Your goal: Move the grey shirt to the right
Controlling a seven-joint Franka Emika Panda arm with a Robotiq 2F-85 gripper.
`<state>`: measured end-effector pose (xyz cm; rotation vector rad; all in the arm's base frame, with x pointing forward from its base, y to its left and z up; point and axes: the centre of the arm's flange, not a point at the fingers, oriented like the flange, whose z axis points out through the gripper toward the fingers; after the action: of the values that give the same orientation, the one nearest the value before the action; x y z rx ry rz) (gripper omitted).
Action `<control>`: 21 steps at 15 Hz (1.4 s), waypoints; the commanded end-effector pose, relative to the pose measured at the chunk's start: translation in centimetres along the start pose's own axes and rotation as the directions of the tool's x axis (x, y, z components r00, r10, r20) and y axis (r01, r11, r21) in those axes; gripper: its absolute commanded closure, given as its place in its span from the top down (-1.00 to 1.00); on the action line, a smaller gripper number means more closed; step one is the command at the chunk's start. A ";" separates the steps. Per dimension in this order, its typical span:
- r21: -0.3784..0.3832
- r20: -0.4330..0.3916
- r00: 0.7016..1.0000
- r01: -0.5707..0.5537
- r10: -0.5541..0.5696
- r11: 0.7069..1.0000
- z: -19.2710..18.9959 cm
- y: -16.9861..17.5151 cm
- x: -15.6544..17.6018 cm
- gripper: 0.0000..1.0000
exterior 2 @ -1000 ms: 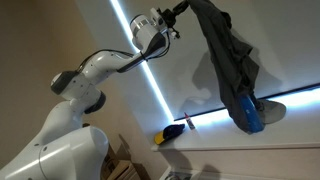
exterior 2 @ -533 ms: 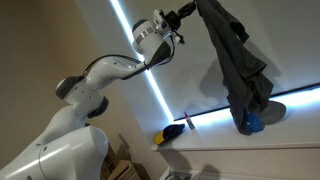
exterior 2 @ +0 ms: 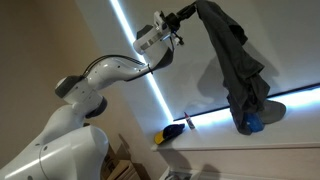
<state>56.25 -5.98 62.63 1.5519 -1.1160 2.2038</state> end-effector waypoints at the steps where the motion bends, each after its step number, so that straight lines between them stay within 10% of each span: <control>1: 0.114 0.148 0.988 -0.049 0.032 0.992 -1.6 -6.0 -0.9 0.31; 2: 0.145 0.180 0.982 -0.086 0.059 0.986 -2.3 -7.9 -1.3 -0.53; 3: 0.170 0.213 0.973 -0.128 0.091 0.977 -2.8 -9.4 -1.6 -0.44; 4: 0.187 0.251 0.960 -0.172 0.123 0.967 -3.1 -10.7 -1.6 0.54; 5: 0.162 0.172 0.981 -0.119 0.091 0.979 -4.0 -8.5 -2.3 -0.03; 6: 0.180 0.200 0.974 -0.145 0.108 0.973 -4.5 -9.7 -2.4 0.00; 8: 0.192 0.224 0.966 -0.172 0.127 0.966 -4.7 -10.6 -2.1 0.26; 9: 0.188 0.228 0.964 -0.179 0.134 0.966 -4.5 -10.4 -1.9 0.90; 10: 0.162 0.232 0.968 -0.137 0.097 0.977 -4.0 -10.2 -1.4 0.98; 11: 0.134 0.238 0.971 -0.059 0.026 0.989 -3.3 -10.2 -0.7 0.41; 15: 0.061 0.421 0.907 -0.040 0.011 0.997 0.6 -10.3 5.5 -0.05; 16: 0.063 0.320 0.947 -0.019 -0.002 0.998 -2.1 -9.7 0.3 0.76; 17: 0.063 0.340 0.940 -0.030 0.007 0.998 -1.8 -9.8 1.4 0.26; 20: 0.058 0.343 0.939 -0.025 0.004 0.998 -1.8 -9.6 0.9 0.52; 21: 0.060 0.340 0.941 -0.021 -0.001 0.998 -2.0 -9.8 0.6 0.16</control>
<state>60.16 2.01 67.25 2.0150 -1.1528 2.0433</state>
